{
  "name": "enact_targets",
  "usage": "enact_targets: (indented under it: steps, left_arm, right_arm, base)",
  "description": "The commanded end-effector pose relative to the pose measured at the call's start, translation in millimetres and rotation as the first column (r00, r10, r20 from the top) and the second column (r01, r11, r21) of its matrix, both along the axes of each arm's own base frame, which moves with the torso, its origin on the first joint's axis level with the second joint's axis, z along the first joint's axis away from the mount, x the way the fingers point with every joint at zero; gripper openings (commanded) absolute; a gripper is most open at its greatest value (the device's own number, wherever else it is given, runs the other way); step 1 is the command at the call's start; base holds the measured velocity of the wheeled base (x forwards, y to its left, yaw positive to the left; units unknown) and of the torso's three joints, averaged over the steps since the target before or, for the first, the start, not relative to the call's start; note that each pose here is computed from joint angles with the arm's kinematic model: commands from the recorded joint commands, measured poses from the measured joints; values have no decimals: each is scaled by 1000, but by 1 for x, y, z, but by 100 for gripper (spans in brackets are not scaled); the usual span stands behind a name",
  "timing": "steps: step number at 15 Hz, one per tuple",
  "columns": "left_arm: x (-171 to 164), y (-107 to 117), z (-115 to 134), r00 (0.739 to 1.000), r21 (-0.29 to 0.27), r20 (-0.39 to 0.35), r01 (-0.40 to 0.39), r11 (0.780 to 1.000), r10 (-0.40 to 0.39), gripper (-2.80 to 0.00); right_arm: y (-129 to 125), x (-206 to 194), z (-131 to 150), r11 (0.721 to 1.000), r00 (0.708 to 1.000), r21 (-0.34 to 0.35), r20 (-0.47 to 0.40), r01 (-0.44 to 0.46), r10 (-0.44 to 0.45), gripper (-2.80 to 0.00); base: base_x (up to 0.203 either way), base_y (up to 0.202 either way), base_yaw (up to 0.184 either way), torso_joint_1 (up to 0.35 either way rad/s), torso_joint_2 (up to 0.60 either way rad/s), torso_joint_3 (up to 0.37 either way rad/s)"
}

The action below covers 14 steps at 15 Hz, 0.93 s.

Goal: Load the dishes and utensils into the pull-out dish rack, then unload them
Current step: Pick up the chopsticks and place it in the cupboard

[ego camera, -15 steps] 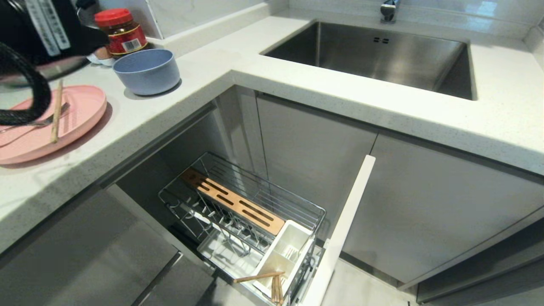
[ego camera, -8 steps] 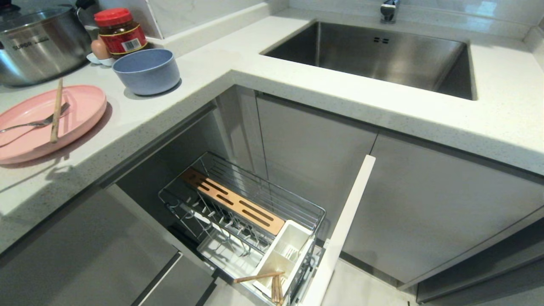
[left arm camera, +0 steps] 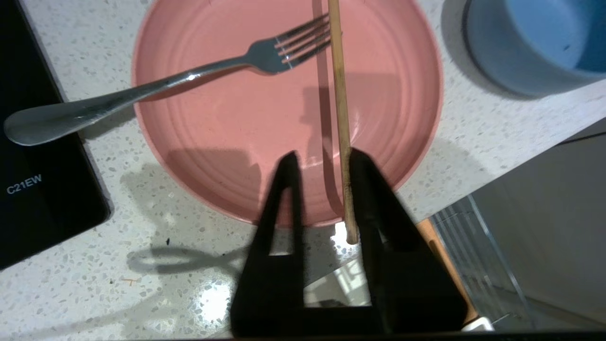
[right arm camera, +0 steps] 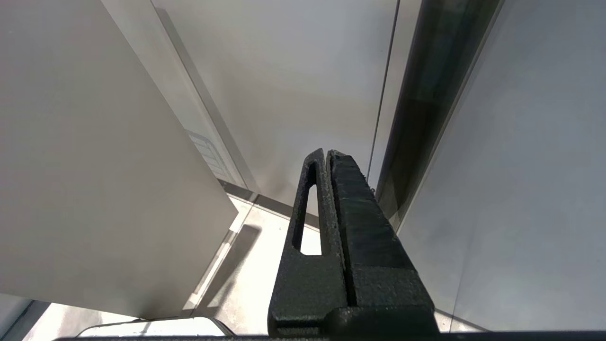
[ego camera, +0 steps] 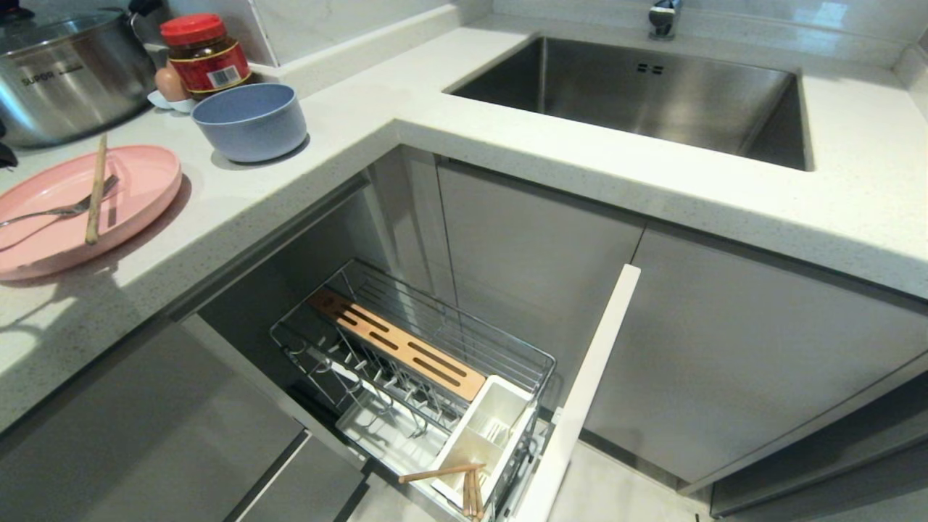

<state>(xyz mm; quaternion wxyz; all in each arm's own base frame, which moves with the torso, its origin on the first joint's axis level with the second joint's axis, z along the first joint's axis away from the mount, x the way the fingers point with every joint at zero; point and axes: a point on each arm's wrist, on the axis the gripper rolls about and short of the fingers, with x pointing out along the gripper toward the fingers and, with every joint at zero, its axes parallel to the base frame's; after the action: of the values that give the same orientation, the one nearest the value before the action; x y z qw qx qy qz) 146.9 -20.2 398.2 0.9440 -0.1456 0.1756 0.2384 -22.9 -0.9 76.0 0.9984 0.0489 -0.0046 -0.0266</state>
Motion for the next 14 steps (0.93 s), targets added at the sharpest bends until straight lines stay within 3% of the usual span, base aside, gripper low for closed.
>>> enact_targets:
  steps: [1,9,14]
  left_arm:
    - [21,-3,-9,998,7,-63,-4,1000,4,0]
    - [46,-7,-25,990,22,-144,-6,1000,9,0]
    - [60,3,-28,985,24,-158,-65,998,68,0]
  right_arm:
    - [0,0,0,1000,1000,0,4,0,0,-280]
    - [0,0,0,1000,1000,0,3,-1,1,-280]
    - [0,0,0,1000,1000,0,3,0,0,-280]
  base:
    - [0,0,0,0,0,0]
    - [0,0,0,0,0,0]
    - [0,0,0,0,0,0]
